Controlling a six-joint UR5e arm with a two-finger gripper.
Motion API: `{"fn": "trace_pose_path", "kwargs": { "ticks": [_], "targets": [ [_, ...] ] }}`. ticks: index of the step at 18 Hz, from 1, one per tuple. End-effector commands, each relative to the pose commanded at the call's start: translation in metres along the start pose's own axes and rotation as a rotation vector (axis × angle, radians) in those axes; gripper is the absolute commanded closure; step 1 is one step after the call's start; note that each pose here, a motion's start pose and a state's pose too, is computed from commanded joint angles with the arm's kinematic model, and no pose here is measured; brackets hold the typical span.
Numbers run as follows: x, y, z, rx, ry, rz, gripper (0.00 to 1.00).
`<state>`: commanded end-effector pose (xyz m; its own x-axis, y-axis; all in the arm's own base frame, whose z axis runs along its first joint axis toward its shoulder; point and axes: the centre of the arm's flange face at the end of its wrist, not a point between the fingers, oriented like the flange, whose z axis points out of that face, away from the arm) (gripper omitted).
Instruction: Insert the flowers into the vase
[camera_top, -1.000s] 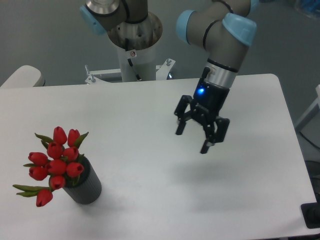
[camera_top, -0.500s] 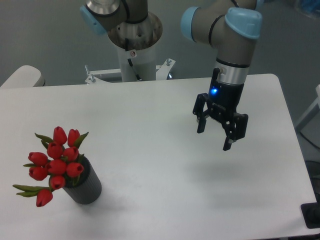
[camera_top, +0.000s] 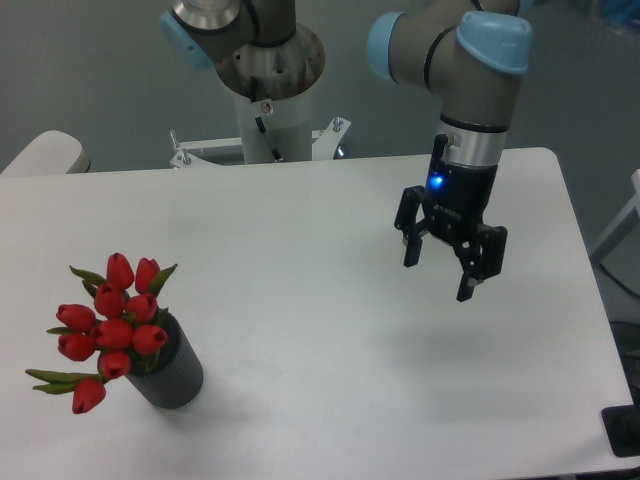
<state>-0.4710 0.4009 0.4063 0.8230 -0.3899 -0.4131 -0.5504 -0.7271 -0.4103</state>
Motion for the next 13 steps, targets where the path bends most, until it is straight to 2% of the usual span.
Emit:
{"fn": "trace_pose_path", "kwargs": {
  "ticks": [13],
  "targets": [
    [-0.003, -0.011, 0.000, 0.004, -0.003, 0.009, 0.00]
  ]
}}
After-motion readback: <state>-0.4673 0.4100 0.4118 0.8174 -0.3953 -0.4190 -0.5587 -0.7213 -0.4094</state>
